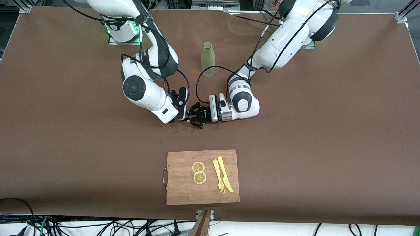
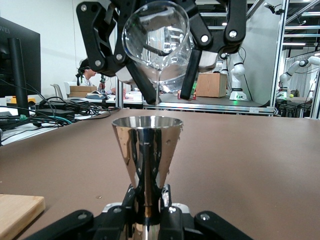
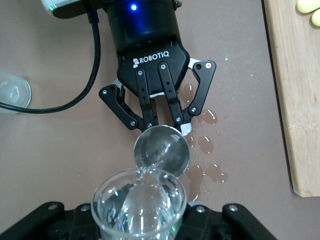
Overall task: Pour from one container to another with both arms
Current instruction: 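Tilt the glass cup with the right gripper, pouring into the jigger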
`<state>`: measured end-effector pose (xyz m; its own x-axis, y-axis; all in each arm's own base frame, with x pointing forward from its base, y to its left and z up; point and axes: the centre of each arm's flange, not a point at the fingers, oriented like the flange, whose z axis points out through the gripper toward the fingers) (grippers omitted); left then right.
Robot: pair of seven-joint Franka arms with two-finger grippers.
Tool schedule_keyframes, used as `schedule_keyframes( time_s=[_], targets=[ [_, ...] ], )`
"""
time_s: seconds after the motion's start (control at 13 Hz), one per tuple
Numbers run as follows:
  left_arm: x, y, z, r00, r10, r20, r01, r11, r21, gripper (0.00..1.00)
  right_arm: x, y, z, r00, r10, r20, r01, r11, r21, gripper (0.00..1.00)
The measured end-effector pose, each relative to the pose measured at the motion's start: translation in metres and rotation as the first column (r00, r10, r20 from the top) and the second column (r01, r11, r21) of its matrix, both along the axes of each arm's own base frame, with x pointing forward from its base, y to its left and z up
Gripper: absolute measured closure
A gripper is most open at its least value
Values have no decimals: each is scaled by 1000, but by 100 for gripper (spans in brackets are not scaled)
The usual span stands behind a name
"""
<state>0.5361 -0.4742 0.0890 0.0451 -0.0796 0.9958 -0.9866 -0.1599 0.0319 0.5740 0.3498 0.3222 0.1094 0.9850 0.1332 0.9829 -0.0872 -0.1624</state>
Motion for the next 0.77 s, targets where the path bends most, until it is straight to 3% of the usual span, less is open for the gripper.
schedule_keyframes(
  time_s=[0.77],
  targets=[
    [0, 0, 0, 1000, 0, 1, 0, 1000, 1, 78, 1, 1, -1, 1000, -2, 3, 2, 1000, -8, 69]
  ],
)
